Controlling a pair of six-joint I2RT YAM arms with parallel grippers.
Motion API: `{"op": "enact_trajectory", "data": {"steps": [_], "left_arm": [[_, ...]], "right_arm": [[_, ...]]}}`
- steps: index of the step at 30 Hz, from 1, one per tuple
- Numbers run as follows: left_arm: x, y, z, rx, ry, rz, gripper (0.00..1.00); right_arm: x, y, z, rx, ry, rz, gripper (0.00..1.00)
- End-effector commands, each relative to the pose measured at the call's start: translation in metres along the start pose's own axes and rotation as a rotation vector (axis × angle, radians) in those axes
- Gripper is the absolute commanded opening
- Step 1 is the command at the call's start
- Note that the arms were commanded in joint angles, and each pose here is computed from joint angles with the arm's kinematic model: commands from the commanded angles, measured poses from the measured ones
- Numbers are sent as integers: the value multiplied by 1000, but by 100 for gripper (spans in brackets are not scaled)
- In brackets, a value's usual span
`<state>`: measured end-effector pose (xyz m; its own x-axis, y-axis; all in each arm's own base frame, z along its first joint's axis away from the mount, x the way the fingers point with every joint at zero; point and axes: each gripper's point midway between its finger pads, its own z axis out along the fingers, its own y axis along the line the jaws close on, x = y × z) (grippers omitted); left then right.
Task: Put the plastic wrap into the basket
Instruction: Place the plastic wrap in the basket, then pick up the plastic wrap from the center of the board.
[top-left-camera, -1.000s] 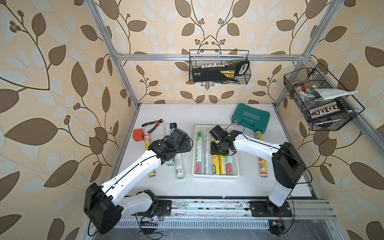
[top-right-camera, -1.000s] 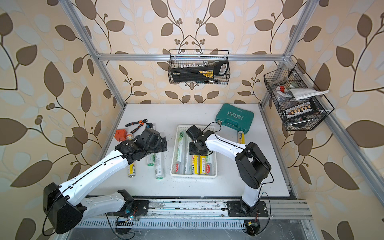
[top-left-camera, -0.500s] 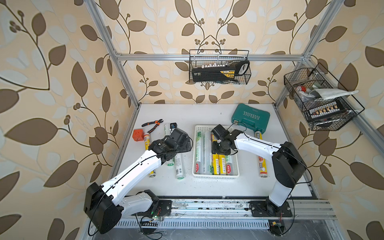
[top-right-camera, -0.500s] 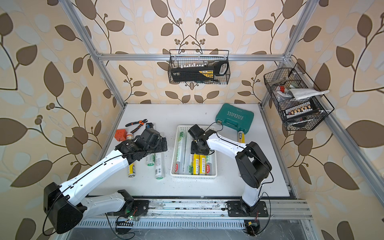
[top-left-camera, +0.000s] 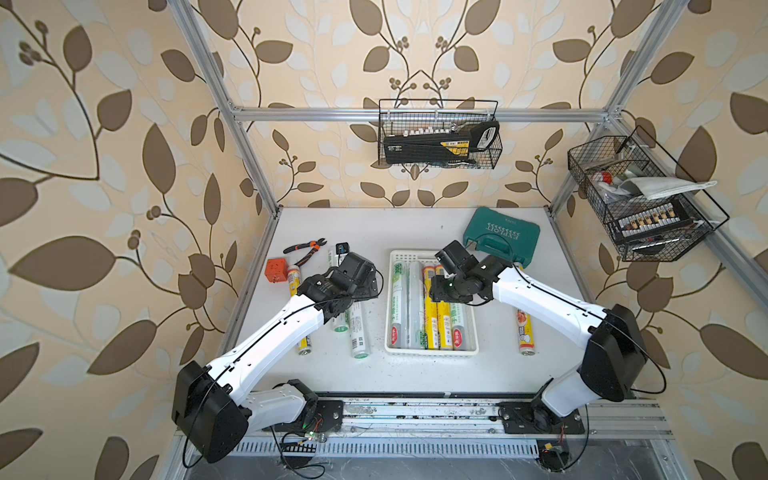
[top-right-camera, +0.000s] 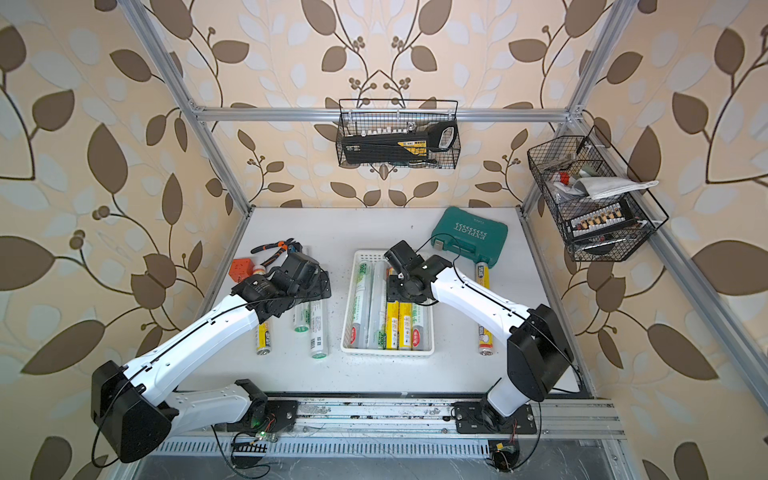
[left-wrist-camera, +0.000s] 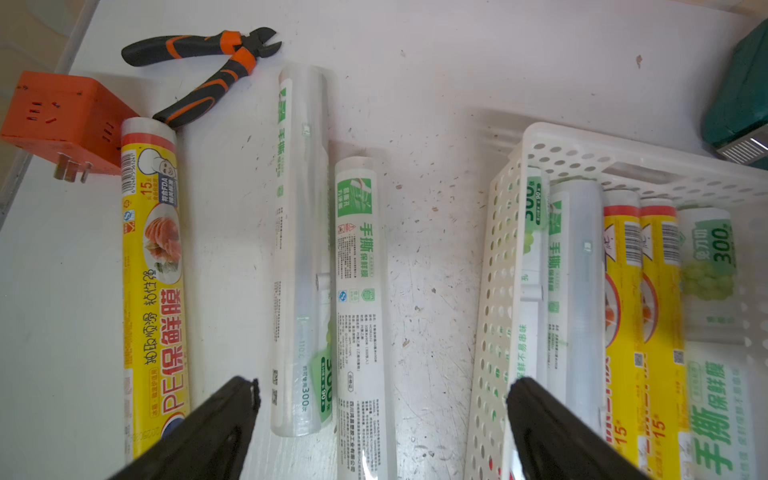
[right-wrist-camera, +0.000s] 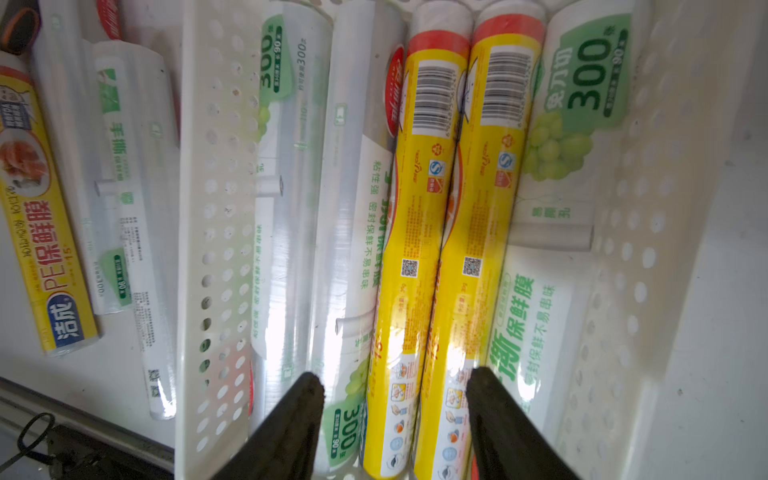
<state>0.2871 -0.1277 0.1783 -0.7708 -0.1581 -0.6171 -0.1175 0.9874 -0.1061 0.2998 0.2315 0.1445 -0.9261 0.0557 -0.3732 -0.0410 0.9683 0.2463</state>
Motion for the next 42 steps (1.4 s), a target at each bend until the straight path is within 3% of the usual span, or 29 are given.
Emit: {"op": "enact_trajectory", "data": {"steps": [1, 11, 25, 42], "left_arm": [[-2, -8, 7, 50, 53, -21, 99], [24, -10, 49, 50, 220, -81, 98], [65, -4, 87, -15, 357, -94, 96], [86, -8, 104, 23, 395, -94, 87]], "right_arm": [[-5, -4, -21, 10, -28, -23, 59], [1, -13, -53, -15, -61, -30, 60], [11, -31, -60, -8, -72, -21, 60], [15, -38, -59, 1, -64, -30, 60]]}}
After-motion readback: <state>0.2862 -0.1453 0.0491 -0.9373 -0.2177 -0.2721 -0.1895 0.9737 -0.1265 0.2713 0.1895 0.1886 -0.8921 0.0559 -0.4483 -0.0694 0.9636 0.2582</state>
